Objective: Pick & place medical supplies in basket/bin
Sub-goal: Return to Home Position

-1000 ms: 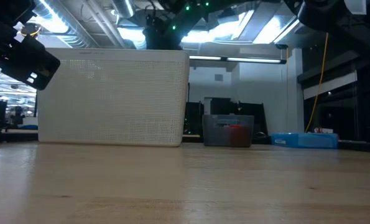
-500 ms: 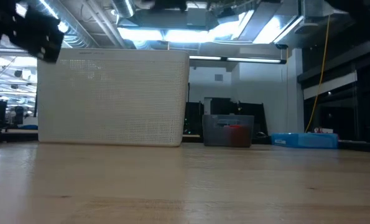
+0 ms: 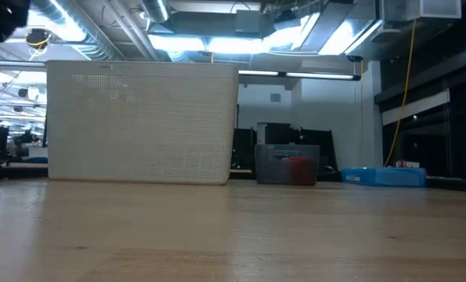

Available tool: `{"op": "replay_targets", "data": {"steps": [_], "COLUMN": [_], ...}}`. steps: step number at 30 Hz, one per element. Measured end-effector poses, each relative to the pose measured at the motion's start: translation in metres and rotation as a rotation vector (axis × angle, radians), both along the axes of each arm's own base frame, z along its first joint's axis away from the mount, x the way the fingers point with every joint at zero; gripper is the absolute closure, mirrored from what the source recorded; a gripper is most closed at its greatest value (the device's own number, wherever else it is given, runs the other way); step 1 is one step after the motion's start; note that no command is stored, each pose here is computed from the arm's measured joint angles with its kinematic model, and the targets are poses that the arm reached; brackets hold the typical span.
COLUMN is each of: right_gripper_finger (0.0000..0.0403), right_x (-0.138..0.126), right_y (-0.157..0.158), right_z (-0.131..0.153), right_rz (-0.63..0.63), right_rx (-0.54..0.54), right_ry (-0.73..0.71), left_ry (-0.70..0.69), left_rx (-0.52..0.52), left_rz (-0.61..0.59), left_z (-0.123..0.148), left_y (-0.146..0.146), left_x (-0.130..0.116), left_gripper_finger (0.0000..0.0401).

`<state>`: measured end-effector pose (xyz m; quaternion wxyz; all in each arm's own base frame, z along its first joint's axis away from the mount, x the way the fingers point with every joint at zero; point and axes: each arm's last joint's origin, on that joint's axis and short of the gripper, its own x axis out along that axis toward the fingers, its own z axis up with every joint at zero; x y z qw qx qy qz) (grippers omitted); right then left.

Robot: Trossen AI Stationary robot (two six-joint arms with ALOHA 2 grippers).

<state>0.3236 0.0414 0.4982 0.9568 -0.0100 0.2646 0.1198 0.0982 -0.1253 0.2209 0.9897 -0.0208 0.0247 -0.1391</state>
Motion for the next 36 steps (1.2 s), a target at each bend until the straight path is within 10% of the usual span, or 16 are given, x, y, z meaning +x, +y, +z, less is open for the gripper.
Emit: {"op": "replay_targets", "data": {"steps": [8,16,23,36], "right_gripper_finger": [0.0179,0.0179,0.0179,0.0179], "right_x": [-0.017,-0.025,-0.029,-0.081], "right_y": [0.053,0.080,0.099,0.061], "right_z": [-0.002,-0.021,-0.021,-0.104], "right_rz": [0.211,0.163,0.633,0.188], "right_rx": [-0.086,-0.069,-0.029,0.054], "right_ry": [0.020,0.170,-0.070,-0.205], "left_ry": [-0.052,0.027,-0.026,-0.163], "left_rx": [0.075,0.138,0.002,-0.127], "left_rz": [-0.204,-0.202,-0.338,-0.473], "left_z": [0.004,-0.008,0.004,-0.038], "left_y": [-0.006,-0.008,-0.005,0.027], "left_x": [-0.015,-0.013,-0.010,0.001], "left_gripper_finger": [0.0214,0.0214,0.0214,0.0214]}}
